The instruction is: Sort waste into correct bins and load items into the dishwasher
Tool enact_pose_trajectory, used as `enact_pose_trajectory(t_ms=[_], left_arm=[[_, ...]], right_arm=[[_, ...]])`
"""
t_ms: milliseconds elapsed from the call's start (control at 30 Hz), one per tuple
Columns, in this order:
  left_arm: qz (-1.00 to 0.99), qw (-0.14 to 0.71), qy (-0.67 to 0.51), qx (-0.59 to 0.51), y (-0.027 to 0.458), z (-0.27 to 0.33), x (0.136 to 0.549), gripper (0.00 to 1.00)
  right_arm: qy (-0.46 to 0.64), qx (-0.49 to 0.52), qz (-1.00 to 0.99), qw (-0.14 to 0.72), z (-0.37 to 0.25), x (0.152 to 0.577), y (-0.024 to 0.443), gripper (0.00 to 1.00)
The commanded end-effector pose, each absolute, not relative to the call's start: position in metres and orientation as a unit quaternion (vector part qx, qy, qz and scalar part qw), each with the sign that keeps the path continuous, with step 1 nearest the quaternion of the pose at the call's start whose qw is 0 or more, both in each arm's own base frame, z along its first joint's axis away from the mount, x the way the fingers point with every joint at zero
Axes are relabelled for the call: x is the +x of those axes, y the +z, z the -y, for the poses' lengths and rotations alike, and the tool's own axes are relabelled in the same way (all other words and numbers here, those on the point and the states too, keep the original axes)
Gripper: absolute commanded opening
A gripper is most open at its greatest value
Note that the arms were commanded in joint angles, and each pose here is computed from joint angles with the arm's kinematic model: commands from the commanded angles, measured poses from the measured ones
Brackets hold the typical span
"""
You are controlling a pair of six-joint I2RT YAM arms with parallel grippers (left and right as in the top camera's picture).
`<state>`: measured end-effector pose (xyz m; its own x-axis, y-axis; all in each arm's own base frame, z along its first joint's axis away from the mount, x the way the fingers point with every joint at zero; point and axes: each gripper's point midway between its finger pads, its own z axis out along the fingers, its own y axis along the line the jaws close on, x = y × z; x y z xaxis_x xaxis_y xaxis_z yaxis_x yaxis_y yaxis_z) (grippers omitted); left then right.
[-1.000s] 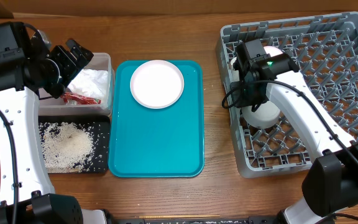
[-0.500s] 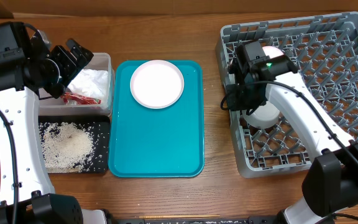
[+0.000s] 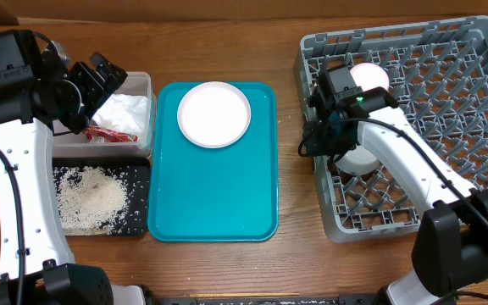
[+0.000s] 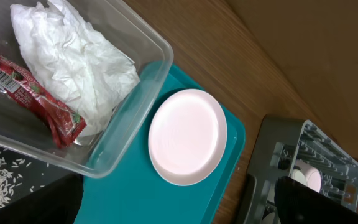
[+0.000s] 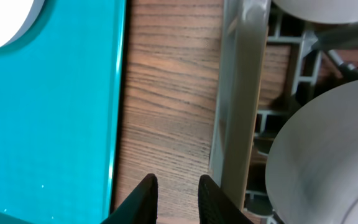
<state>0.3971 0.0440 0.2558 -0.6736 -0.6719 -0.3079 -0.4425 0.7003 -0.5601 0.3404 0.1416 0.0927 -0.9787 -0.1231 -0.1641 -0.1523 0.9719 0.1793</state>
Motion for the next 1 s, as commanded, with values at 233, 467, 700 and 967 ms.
enact_pose_trajectory(t_ms=[233, 467, 700, 967], left_arm=[[-0.882, 0.269, -0.226, -0.314, 0.268, -0.045, 0.397, 1.0], [-0.882, 0.269, -0.226, -0.314, 0.268, -0.045, 0.397, 1.0], [-0.882, 0.269, -0.226, -0.314, 0.268, -0.045, 0.397, 1.0], [-0.882, 0.269, -0.226, -0.314, 0.268, -0.045, 0.397, 1.0]], right_arm=[[0.049, -0.057, -0.991, 0.112, -0.122, 0.363, 0.103, 0.29], [0.054, -0.058, -0.988, 0.132, -0.125, 0.372, 0.121, 0.33], [0.04, -0.054, -0.991, 0.113, -0.119, 0.363, 0.116, 0.34], [0.064, -0.066, -0.993, 0.077, -0.131, 0.344, 0.098, 0.25]])
